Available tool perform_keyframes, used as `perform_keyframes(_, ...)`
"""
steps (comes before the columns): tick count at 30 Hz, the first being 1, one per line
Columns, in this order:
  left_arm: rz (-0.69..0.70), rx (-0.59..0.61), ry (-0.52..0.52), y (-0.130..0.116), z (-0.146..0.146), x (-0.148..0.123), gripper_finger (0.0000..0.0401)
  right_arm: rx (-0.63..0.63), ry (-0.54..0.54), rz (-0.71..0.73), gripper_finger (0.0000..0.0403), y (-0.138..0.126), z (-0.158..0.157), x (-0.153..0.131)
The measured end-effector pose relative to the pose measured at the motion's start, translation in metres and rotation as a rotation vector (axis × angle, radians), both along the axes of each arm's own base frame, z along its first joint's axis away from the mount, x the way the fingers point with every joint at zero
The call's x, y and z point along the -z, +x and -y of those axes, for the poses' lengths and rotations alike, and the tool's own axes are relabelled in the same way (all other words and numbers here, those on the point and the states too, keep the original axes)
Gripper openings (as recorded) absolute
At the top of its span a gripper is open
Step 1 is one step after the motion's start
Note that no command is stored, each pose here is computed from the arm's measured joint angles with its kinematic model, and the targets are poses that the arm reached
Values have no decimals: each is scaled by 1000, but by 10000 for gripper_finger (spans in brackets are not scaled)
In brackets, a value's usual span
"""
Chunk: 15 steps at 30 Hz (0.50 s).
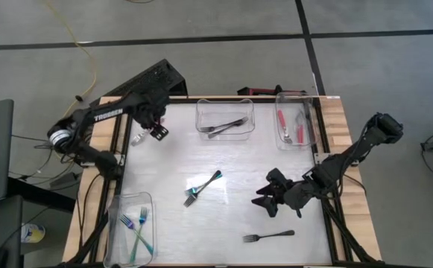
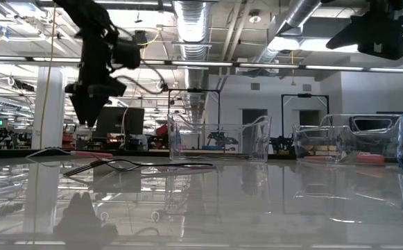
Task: Sort silverware by color (type)
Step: Put the bottom black fork into the top transparent bin
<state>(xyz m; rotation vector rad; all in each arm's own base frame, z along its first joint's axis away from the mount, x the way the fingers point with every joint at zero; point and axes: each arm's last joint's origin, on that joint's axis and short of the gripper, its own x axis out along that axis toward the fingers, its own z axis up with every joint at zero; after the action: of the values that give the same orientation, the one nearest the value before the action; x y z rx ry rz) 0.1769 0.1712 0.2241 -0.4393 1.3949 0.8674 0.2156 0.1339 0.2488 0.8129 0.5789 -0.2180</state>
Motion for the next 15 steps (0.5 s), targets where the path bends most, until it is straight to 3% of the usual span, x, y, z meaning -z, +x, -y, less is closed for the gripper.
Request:
perform_keyframes(6, -108, -43, -135, -11, -26, 32, 248, 14, 3, 1, 278, 3, 4, 0)
perform_keyframes(11, -268, -11, -91, -13, -38, 39, 248, 19, 15, 14, 278, 4, 5, -1)
perform_keyframes(15, -365, 45, -140, -12, -43, 43, 248, 16, 22, 19, 278, 4, 4, -2)
